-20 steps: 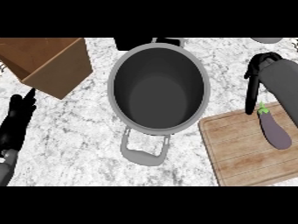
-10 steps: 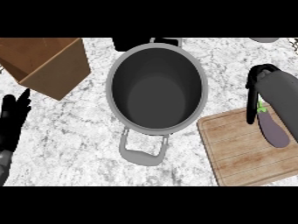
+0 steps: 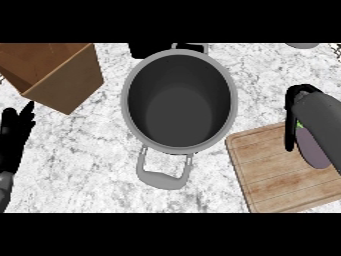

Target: Pick the eggplant from the cutting board and place it in the pot

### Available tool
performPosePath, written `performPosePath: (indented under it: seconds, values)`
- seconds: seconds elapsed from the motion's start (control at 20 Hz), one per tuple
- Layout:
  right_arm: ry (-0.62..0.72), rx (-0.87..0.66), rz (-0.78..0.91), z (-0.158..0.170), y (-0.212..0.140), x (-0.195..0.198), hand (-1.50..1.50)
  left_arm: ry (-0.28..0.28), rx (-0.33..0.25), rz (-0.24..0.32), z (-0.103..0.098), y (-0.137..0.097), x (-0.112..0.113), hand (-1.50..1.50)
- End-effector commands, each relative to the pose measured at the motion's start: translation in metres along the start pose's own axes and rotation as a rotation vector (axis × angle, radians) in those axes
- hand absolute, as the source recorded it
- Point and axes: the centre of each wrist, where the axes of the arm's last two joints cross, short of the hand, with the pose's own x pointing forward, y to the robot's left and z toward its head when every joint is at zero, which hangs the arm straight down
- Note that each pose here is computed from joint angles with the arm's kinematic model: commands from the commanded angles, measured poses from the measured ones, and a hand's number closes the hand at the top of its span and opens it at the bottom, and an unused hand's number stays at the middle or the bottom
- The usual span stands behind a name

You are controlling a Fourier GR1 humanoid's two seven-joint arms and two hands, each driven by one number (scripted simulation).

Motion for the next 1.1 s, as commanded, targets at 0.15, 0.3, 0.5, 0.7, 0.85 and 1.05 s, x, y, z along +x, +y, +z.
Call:
performPosePath:
  seconds: [0.15, 0.3, 0.5, 0.7, 0.85, 1.05]
  values:
    - [0.088, 0.052, 0.031, -0.016, 0.007, -0.015, -1.50, 0.015, -0.004, 0.003, -0.012, 0.007, -0.003, 0.00]
    - [0.076, 0.060, -0.006, -0.015, 0.019, 0.004, -1.50, -0.007, -0.012, 0.001, 0.004, 0.011, 0.004, 0.00]
    - [0.095, 0.087, -0.025, -0.026, 0.022, 0.000, -1.50, -0.003, -0.007, -0.005, 0.003, 0.003, -0.008, 0.00]
    - [0.087, 0.066, -0.028, -0.041, 0.031, -0.024, -1.50, 0.012, -0.010, 0.011, 0.012, -0.008, 0.003, 0.00]
    - [0.085, 0.078, -0.014, -0.030, 0.028, -0.017, -1.50, 0.005, 0.010, -0.006, 0.004, 0.000, -0.014, 0.00]
    - [0.104, 0.094, -0.030, -0.056, 0.044, -0.025, -1.50, -0.010, -0.020, -0.016, 0.014, 0.000, 0.002, 0.00]
